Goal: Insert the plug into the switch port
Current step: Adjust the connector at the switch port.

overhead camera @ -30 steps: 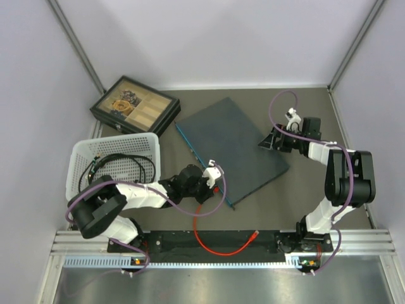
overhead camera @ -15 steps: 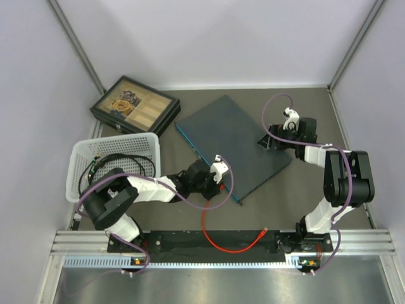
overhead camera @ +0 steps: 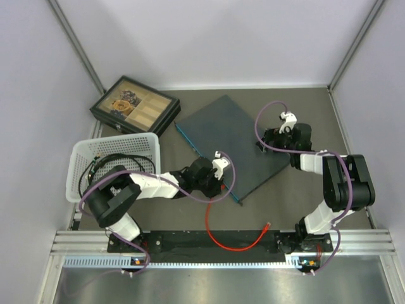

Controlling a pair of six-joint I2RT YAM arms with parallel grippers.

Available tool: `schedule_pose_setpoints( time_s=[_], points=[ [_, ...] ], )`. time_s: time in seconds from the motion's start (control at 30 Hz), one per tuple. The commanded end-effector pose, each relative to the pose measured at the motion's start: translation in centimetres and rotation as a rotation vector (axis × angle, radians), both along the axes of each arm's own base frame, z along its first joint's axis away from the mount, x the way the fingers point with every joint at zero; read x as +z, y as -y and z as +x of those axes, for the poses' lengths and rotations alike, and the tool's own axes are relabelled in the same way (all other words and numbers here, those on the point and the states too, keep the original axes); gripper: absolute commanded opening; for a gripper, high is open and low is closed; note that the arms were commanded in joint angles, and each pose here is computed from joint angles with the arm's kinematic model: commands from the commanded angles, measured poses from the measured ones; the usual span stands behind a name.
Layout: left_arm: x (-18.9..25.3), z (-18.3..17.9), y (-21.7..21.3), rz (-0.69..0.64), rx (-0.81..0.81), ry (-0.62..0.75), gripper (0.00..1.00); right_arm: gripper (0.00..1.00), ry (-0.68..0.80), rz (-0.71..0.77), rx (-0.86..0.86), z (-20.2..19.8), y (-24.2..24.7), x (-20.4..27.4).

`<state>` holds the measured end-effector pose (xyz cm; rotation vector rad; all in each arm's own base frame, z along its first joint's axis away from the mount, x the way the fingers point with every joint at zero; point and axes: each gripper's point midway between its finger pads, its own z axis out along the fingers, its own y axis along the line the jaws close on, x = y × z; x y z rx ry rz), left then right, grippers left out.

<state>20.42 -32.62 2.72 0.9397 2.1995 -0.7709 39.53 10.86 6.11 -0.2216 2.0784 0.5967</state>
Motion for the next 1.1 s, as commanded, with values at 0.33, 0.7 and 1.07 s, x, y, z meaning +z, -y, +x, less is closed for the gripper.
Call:
schedule_pose_setpoints(
  time_s=[0.33, 0.7, 1.07],
  points=[
    [25.5, 9.8, 10.6, -0.682, -0.022, 0.637, 0.0, 0.95, -0.497, 0.314, 0.359, -14.0, -9.4, -3.0],
    [25.7, 12.6, 9.6, -0.694, 0.023, 0.675, 0.0, 0.95, -0.477, 0.296, 0.309, -13.3, -9.0, -3.3],
    [15.3, 9.4, 5.0, -0.349, -0.079, 0.587, 0.12, 0.99, -0.364, 0.234, 0.095, -8.4, -4.0, -1.0]
  ],
)
